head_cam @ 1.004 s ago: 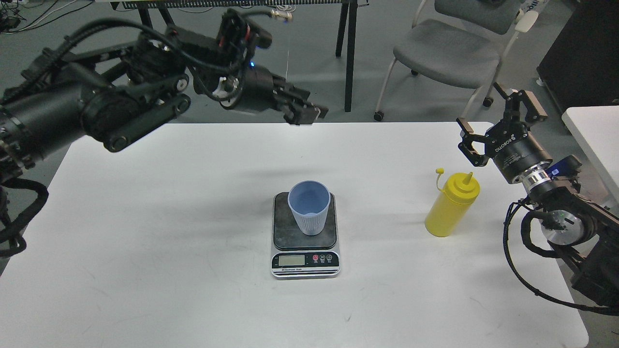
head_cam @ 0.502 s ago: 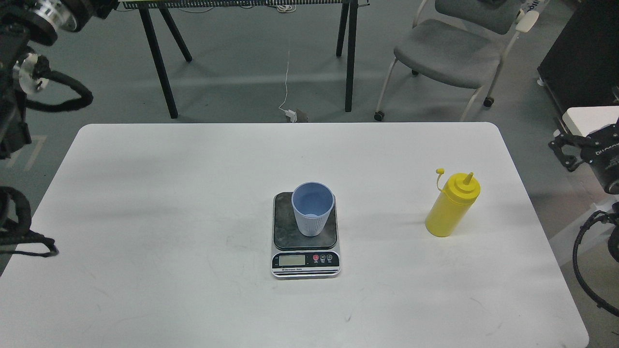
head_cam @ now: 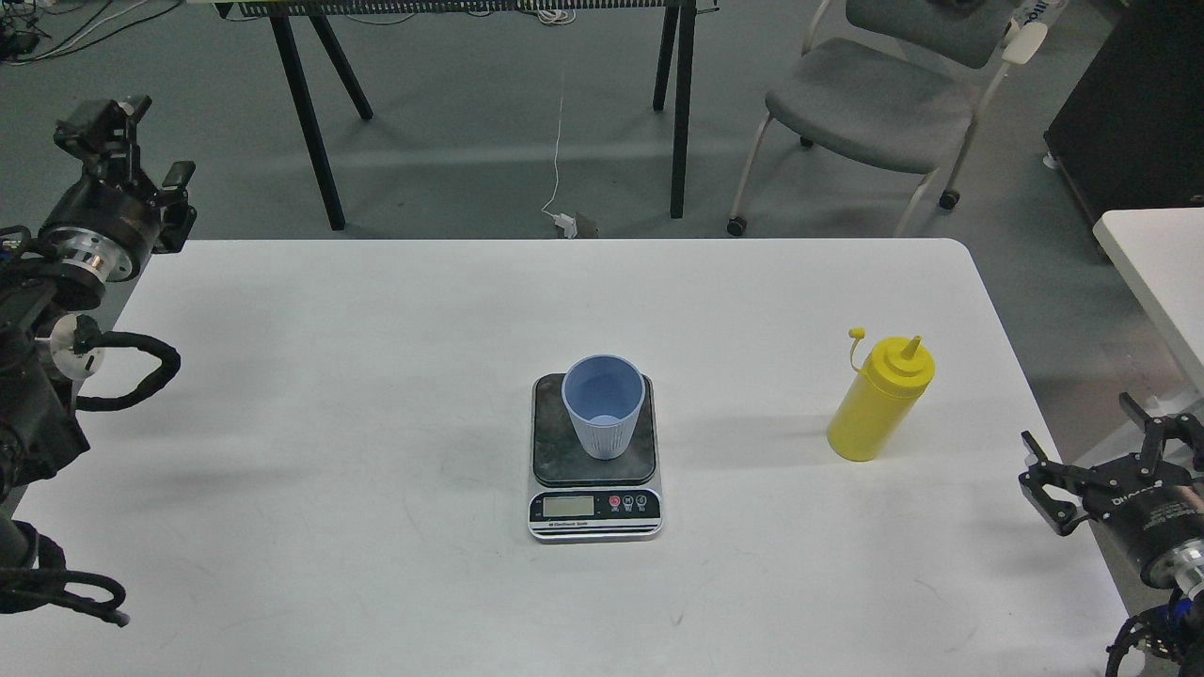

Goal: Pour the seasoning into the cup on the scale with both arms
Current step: 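Move the right gripper to the yellow bottle and grasp it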

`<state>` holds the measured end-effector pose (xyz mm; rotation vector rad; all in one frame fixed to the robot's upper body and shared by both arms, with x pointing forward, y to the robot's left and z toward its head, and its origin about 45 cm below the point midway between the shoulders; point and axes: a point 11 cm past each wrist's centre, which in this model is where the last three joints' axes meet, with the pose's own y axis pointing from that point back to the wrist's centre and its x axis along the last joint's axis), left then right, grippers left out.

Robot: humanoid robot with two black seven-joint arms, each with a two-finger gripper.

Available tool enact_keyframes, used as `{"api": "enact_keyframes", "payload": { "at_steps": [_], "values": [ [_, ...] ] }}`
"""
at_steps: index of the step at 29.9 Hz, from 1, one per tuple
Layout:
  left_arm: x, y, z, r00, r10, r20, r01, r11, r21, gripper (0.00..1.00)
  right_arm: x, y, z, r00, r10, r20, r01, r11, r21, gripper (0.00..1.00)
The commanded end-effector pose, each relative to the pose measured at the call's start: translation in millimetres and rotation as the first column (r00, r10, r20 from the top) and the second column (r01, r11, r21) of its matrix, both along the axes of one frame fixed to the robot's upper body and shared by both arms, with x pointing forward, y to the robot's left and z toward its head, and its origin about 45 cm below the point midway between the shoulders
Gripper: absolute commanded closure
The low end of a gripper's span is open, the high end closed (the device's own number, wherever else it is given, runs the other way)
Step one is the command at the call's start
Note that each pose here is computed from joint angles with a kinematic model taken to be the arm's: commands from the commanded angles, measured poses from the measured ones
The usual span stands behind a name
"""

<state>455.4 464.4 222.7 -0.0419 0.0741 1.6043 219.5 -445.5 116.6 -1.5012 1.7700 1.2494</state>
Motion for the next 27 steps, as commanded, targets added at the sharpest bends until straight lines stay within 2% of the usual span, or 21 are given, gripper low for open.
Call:
{"api": "enact_keyframes", "payload": {
  "at_steps": [1,12,17,27],
  "values": [
    [-3.6,7.0,-0.2,1.000,0.011,-0.004,-0.011,1.000,0.007,0.18,-10.3,23.6,-8.6,1.000,0.020,-0.011,-0.019,0.998,0.058,0.01],
    [-1.5,-0.8,-3.9,1.000,0.000,-0.007,0.000,1.000,-0.002,0.18,-1.4,95.5,-25.2,0.995,0.081,0.059,-0.091,0.979,0.183,0.01],
    [-2.4,0.8,-4.1,1.000,0.001,-0.009,-0.001,1.000,0.002,0.18,8.6,112.3,-28.8,0.991,0.092,0.098,-0.109,0.976,0.187,0.01],
    [-7.1,0.7,-13.6,1.000,-0.002,-0.031,0.002,1.000,0.005,0.17,26.7,115.5,-38.7,0.991,0.067,0.118,-0.086,0.983,0.163,0.01]
  ]
}}
